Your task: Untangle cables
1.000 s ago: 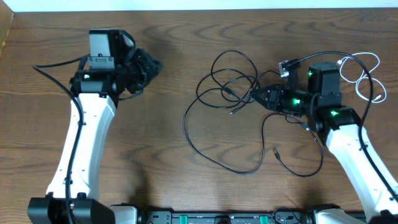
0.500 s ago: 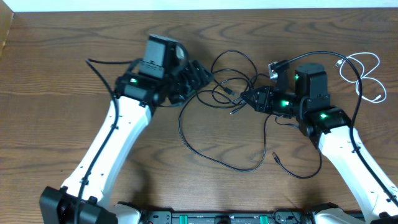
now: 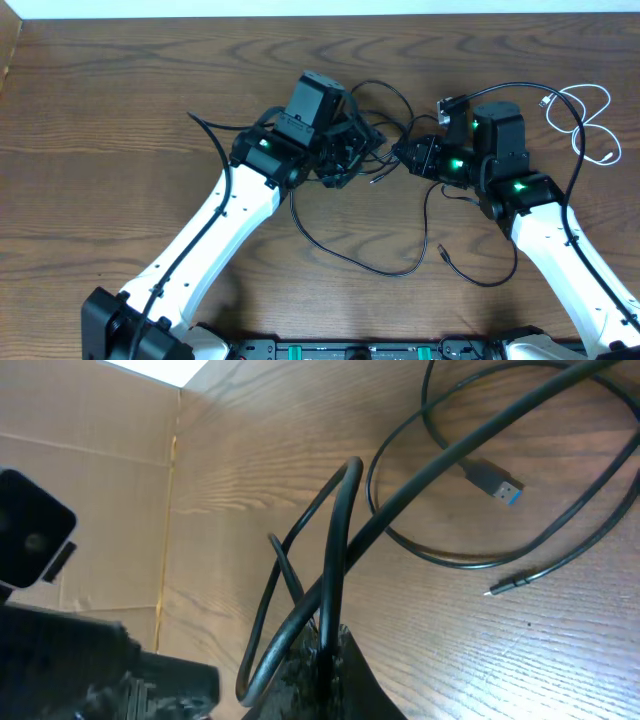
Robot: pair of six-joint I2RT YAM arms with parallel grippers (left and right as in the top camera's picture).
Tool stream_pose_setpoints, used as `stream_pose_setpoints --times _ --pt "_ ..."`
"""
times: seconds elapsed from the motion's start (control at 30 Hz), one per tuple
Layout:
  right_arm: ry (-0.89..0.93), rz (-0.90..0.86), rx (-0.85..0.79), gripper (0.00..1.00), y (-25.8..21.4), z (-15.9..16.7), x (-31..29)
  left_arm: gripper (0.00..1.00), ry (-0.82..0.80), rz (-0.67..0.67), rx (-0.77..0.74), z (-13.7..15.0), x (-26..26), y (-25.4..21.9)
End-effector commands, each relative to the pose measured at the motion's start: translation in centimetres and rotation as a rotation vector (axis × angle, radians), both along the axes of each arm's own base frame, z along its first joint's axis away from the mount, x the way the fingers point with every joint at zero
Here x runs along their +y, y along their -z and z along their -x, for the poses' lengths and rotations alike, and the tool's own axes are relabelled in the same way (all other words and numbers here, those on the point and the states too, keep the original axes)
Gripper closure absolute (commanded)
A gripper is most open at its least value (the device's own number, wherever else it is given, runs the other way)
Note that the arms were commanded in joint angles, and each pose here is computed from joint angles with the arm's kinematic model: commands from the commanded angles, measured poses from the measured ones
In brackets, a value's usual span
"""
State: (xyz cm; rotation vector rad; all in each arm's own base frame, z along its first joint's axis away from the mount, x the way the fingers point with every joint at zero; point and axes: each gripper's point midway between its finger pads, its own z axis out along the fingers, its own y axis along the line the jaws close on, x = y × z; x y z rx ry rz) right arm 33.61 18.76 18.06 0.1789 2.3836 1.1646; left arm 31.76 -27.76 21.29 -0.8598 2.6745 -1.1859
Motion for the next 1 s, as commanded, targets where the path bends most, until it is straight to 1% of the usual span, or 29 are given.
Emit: stream_pose_setpoints --times 0.0,0.17,0.27,0.33,0.4,0.53,0.67,0.8,0.87,0.97 --pt "0.003 -0.003 -0.001 0.99 -0.1 0.0 0.1 0.53 -0.01 0.006 0.0 0.0 -0.6 0.2" --pt "-0.003 -0.009 0.0 0.99 -0.2 0.1 0.2 0.58 -0.071 -0.034 0.033 -0.1 0.2 1.0" --pt "-0.002 -0.008 0.0 0.99 -0.2 0.1 0.2 0.58 -0.096 -0.04 0.081 0.0 0.3 1.8" --pt "-0.003 -0.008 0.0 0.99 -0.2 0.1 0.2 0.65 -0.111 -0.057 0.101 -0.2 0.4 2.7" --pt "-0.003 -0.008 0.0 0.99 -0.2 0.1 0.2 0.66 -0.142 -0.074 0.131 -0.4 0.5 3.7" --pt "-0.003 -0.007 0.001 0.99 -0.1 0.1 0.2 0.66 -0.178 -0.047 0.196 -0.6 -0.1 4.7" --pt "-0.003 -0.007 0.004 0.99 -0.1 0.2 0.2 0.64 -0.185 -0.023 0.201 -0.9 -0.5 4.5" --pt "-0.003 -0.007 0.004 0.99 -0.1 0.2 0.2 0.64 -0.135 0.029 0.244 0.0 -1.4 4.0" --pt "-0.004 -0.006 0.004 0.99 -0.1 0.2 0.2 0.58 -0.104 0.057 0.267 0.6 -2.0 3.7" --pt "-0.004 -0.006 0.005 0.99 -0.1 0.2 0.2 0.56 -0.095 0.064 0.275 0.8 -2.1 3.6"
